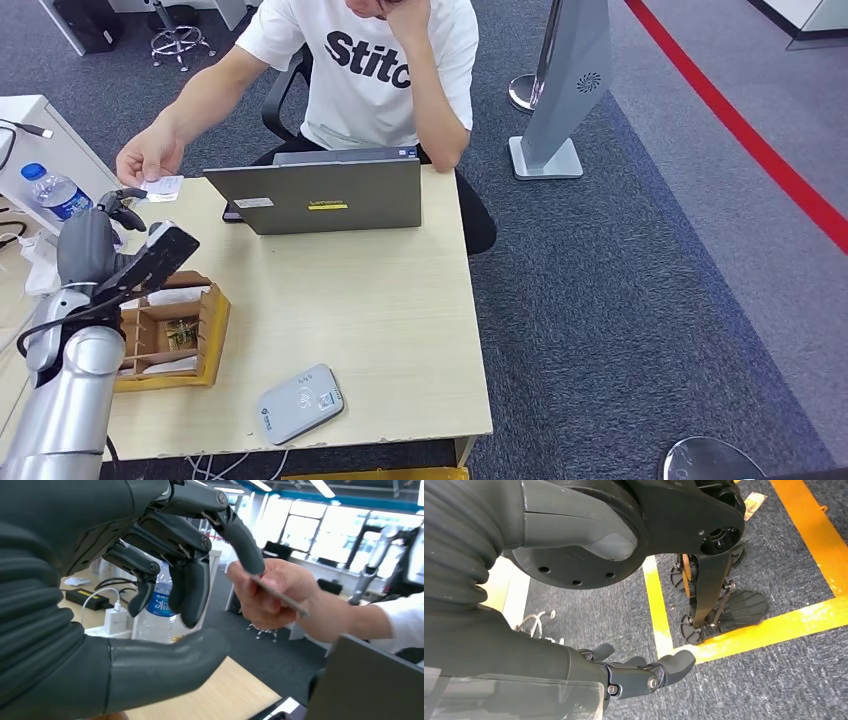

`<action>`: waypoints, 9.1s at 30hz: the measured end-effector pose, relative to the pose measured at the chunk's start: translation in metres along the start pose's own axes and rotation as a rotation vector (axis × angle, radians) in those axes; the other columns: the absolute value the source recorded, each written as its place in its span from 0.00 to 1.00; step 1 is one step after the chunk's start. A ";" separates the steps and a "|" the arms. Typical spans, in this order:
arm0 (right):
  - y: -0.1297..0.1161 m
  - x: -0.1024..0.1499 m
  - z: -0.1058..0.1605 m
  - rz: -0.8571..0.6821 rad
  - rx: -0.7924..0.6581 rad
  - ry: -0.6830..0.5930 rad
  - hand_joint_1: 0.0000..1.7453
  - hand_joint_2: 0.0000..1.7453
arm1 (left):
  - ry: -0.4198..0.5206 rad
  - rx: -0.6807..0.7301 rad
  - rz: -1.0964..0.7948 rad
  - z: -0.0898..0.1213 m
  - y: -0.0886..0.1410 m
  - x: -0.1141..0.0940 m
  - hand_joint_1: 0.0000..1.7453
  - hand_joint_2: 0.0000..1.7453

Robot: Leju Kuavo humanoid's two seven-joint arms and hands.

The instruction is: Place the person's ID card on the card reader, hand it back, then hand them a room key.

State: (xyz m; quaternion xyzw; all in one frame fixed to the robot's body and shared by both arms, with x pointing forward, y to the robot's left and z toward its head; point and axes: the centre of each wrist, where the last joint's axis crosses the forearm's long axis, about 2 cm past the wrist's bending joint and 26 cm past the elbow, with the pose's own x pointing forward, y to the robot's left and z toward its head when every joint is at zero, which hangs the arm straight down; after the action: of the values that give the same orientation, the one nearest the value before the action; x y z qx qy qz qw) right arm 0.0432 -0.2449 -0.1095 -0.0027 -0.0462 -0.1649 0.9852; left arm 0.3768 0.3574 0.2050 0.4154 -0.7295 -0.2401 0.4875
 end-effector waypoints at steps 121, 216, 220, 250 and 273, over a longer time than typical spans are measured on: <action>-0.008 -0.009 -0.001 0.018 -0.007 0.003 0.00 1.00 | 0.125 -0.192 -0.769 0.189 0.055 -0.134 0.00 1.00; -0.002 -0.007 0.000 0.098 -0.012 0.024 0.00 1.00 | -0.003 -0.134 -0.671 0.122 0.031 -0.079 1.00 1.00; -0.001 -0.005 0.000 0.113 -0.007 0.026 0.00 1.00 | -0.015 -0.091 -0.702 0.097 0.039 -0.069 1.00 1.00; 0.002 -0.002 0.000 0.145 0.010 0.048 0.00 1.00 | -0.003 -0.166 -0.645 0.035 0.022 -0.063 0.00 1.00; 0.000 -0.003 0.000 0.107 0.000 0.049 0.00 1.00 | -0.299 -0.194 -0.526 0.108 -0.003 0.009 0.00 1.00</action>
State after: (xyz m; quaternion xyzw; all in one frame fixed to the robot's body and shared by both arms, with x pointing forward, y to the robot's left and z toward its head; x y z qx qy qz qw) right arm 0.0401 -0.2437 -0.1097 -0.0012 -0.0217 -0.1120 0.9935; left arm 0.2773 0.3424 0.1635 0.5014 -0.6344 -0.4846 0.3336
